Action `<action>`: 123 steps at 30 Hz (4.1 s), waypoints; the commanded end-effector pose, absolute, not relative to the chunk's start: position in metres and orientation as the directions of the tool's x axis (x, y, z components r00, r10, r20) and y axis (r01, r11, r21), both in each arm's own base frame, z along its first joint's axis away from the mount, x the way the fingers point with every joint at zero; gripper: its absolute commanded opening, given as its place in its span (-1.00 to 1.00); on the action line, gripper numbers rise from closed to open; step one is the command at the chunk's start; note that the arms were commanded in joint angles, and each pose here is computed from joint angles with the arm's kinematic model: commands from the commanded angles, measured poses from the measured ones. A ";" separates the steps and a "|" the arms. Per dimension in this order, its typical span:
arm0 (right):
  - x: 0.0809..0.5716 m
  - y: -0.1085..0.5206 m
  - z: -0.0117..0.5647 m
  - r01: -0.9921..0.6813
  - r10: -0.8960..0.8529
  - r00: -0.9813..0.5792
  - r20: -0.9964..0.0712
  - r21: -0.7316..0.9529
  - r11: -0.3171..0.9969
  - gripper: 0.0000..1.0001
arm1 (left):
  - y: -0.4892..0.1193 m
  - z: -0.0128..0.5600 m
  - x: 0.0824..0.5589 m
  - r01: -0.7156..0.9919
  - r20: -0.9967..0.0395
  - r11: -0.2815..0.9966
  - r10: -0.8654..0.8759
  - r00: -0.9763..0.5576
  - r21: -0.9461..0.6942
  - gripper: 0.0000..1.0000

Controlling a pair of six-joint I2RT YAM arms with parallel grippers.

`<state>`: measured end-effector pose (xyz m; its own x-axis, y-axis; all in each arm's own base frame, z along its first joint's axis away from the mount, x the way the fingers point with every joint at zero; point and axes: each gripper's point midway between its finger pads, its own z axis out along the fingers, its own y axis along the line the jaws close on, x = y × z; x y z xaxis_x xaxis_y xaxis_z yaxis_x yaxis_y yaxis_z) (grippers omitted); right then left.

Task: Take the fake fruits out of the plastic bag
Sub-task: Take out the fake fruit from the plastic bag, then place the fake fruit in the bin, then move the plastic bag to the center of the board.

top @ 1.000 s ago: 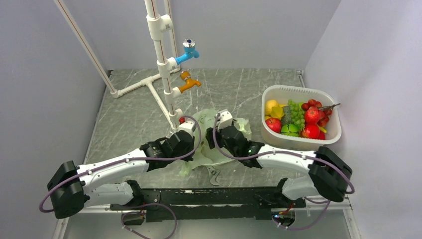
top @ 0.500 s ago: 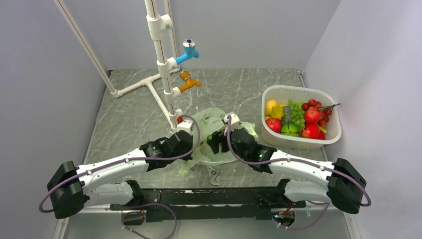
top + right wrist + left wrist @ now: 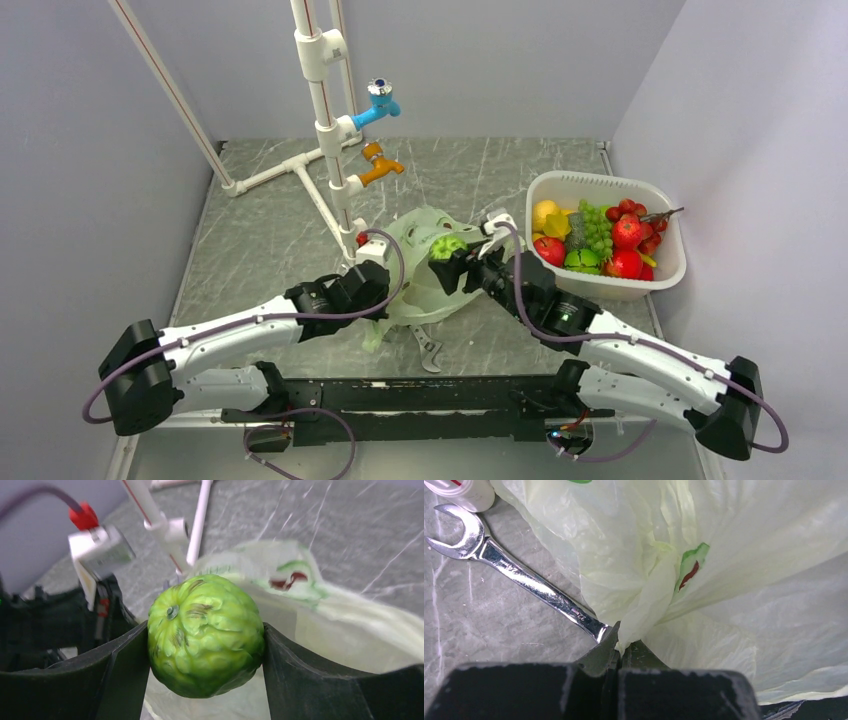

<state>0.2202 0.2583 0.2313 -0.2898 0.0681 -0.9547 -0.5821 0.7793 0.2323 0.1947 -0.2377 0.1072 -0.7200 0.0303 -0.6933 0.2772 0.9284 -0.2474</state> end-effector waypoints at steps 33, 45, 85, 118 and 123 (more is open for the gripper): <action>0.186 0.288 0.178 -0.668 -0.005 -0.629 -0.777 0.538 0.514 -0.71 | -0.254 0.151 0.212 0.287 -0.752 0.913 -0.033 -0.658 -0.291 -1.00; 0.146 0.302 0.295 -0.861 0.065 -0.478 -0.876 0.482 0.161 -1.00 | -0.254 0.139 0.210 0.283 -0.739 0.918 -0.017 -0.673 -0.279 -1.00; 0.374 -0.018 0.224 0.537 0.483 -0.036 -0.875 0.391 0.748 0.53 | -0.234 0.130 0.191 0.282 -0.721 0.911 -0.025 -0.692 -0.302 -1.00; 0.350 0.100 0.274 -0.109 0.423 -0.345 -0.838 0.483 0.869 0.99 | -0.267 0.189 0.276 0.354 -0.814 0.927 0.110 -0.570 -0.123 -1.00; 0.332 0.128 0.265 -0.255 0.384 -0.423 -0.821 0.515 0.819 0.99 | -0.277 0.211 0.311 0.355 -0.842 0.935 0.190 -0.504 -0.002 -1.00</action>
<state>0.3478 0.0980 0.2545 -0.3790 0.4394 -0.8144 -0.0596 0.8666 0.4954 0.2828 -0.2736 0.1796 -0.6011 0.1290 -0.7887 0.3366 0.9360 -0.1035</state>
